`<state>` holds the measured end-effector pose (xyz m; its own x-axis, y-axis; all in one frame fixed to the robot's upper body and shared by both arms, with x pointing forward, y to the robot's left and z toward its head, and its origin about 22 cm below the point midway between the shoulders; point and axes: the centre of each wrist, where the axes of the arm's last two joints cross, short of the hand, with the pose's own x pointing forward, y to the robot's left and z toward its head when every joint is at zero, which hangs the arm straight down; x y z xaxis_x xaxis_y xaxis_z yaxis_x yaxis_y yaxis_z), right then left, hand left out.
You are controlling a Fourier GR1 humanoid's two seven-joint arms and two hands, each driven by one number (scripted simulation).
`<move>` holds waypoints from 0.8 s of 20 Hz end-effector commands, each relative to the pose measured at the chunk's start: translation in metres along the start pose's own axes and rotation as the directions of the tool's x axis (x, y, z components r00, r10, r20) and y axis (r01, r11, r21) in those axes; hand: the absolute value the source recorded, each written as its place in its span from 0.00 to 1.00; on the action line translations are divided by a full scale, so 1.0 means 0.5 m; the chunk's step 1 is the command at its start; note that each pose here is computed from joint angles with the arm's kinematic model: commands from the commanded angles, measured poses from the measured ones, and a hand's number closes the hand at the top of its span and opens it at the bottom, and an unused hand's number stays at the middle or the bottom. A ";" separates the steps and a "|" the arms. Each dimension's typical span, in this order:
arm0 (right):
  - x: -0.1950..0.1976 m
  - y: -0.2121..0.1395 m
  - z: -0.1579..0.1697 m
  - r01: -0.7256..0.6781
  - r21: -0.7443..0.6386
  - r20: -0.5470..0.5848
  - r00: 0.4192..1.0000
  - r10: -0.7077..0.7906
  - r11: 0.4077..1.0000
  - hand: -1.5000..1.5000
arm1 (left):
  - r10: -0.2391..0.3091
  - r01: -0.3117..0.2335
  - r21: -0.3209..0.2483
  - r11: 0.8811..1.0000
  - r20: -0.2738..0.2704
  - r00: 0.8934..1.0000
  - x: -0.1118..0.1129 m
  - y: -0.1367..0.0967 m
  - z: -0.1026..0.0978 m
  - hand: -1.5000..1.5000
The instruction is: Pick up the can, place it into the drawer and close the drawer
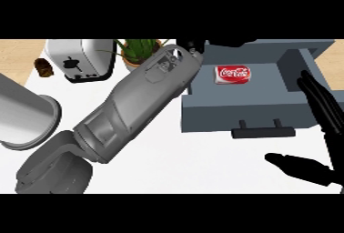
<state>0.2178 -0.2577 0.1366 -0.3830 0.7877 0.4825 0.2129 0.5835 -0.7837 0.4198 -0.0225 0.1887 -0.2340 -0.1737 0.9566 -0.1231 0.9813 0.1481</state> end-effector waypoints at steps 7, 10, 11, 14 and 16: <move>-0.034 0.140 -0.022 -0.264 0.117 -0.018 0.963 0.267 0.957 0.00 | 0.007 -0.007 0.005 1.000 -0.024 1.000 0.007 0.045 -0.022 0.00; -0.075 0.196 -0.043 -0.235 0.061 -0.055 0.970 0.238 0.970 0.00 | 0.013 -0.012 0.017 1.000 -0.045 0.999 0.010 0.060 -0.026 0.00; -0.062 0.223 -0.051 -0.237 0.062 -0.090 0.966 0.242 0.969 0.00 | 0.001 -0.001 0.000 1.000 -0.025 1.000 0.017 0.056 -0.015 0.00; -0.110 0.234 -0.048 -0.244 0.057 -0.115 0.961 0.250 0.968 0.00 | 0.001 -0.001 0.009 1.000 -0.022 1.000 0.023 0.086 -0.017 0.00; -0.142 0.237 -0.049 -0.265 0.070 -0.115 0.956 0.271 0.962 0.00 | -0.007 0.008 0.020 1.000 -0.026 1.000 0.045 0.114 -0.029 0.00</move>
<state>0.2818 -0.2296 0.0449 -0.2457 0.9204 0.3042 0.2575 0.3645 -0.8949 0.4261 0.0214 0.2082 -0.2090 -0.1733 0.9624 -0.1394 0.9794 0.1461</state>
